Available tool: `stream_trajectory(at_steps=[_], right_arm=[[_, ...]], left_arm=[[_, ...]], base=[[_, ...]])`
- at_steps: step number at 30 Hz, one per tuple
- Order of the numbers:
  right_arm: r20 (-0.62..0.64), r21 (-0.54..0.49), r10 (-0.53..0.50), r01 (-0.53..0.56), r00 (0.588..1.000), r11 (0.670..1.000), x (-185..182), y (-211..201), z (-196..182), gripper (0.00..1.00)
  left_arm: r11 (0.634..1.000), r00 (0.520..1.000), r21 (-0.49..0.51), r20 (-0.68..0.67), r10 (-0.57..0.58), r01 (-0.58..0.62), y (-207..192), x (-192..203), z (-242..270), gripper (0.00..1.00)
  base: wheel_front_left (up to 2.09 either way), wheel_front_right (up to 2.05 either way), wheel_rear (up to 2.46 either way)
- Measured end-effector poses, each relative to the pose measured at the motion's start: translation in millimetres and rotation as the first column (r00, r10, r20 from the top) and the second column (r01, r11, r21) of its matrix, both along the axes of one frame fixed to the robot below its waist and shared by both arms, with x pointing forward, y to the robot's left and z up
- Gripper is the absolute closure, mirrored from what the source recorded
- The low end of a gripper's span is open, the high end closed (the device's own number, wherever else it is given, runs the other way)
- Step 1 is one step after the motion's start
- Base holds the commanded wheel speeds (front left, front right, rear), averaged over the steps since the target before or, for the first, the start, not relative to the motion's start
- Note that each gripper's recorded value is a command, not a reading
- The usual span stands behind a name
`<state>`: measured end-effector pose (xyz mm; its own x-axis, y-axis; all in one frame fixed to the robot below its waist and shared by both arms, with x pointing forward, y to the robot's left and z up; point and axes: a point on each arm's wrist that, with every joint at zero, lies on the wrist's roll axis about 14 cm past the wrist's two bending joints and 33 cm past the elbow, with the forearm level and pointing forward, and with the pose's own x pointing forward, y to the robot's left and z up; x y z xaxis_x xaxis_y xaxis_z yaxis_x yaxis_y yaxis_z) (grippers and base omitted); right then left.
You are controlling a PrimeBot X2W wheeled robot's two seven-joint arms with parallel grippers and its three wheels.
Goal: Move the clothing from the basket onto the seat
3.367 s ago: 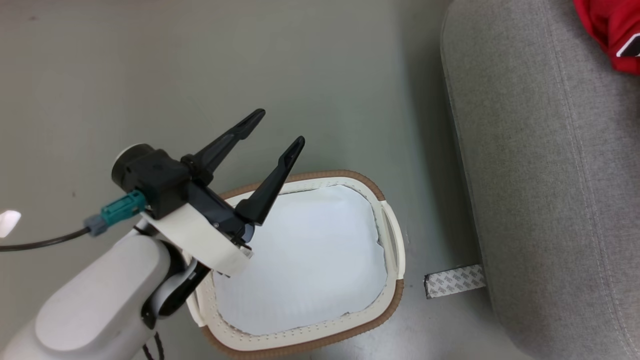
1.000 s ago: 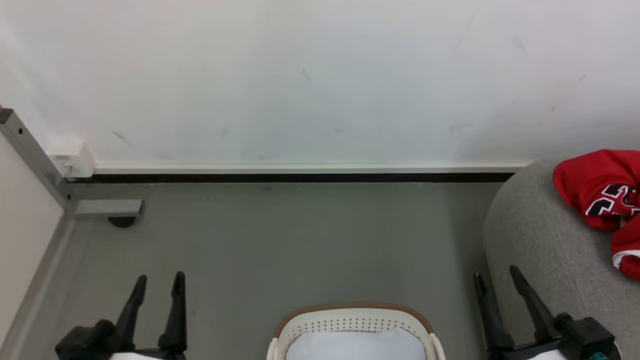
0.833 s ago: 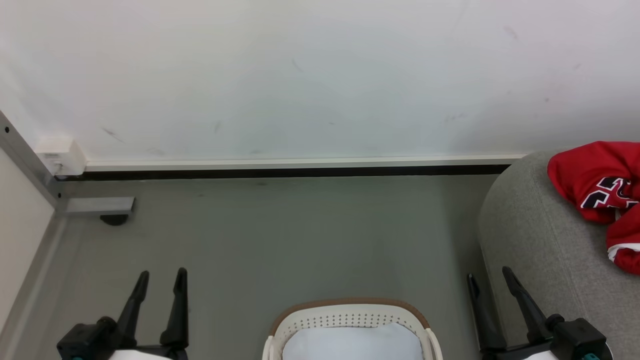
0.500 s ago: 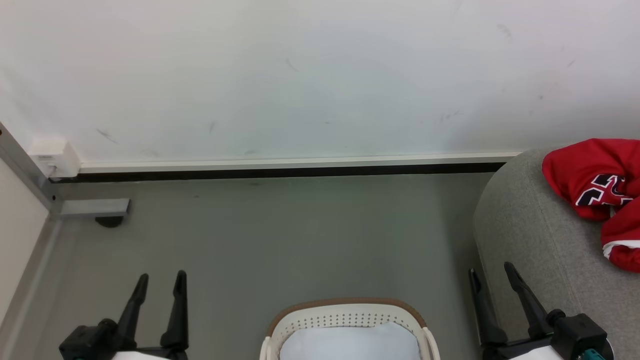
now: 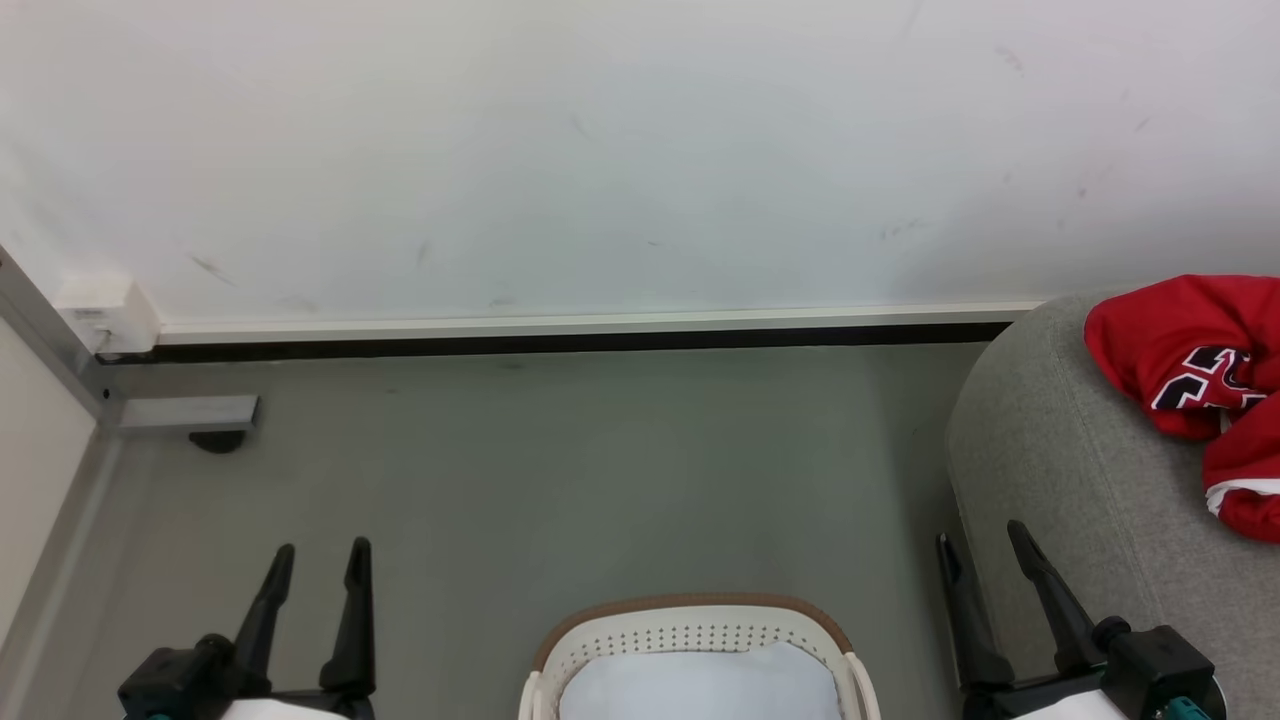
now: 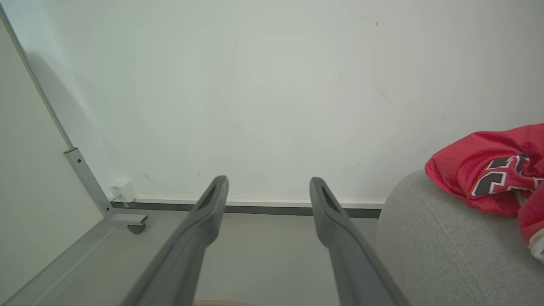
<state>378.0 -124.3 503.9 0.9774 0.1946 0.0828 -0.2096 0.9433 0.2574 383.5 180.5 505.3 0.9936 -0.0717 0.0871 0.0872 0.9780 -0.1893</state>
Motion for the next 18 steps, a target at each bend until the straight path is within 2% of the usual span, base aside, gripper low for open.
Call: stream_trajectory(at_steps=[11,12,15,18], right_arm=[[0.0,0.002,0.008,-0.008,1.0,1.0,-2,3,0,0.0],[-0.01,0.001,0.009,-0.009,1.0,1.0,-3,3,-3,1.0],[-0.049,0.012,0.007,-0.006,0.999,1.0,-9,3,-14,1.0],[-0.067,0.064,-0.005,0.009,0.998,0.998,-8,-1,-16,1.0]], left_arm=[[1.0,1.0,-0.002,-0.001,-0.005,0.005,-2,0,0,0.0],[1.0,1.0,-0.004,-0.01,-0.004,0.004,-3,-1,-3,1.0],[1.0,0.999,-0.018,-0.053,-0.002,0.001,-3,-5,-16,1.0],[0.997,0.998,-0.074,-0.07,0.01,-0.015,-1,-5,-18,1.0]], base=[[0.0,0.0,0.0],[0.0,0.0,0.0],[0.0,0.0,0.0],[0.0,0.0,0.0]])
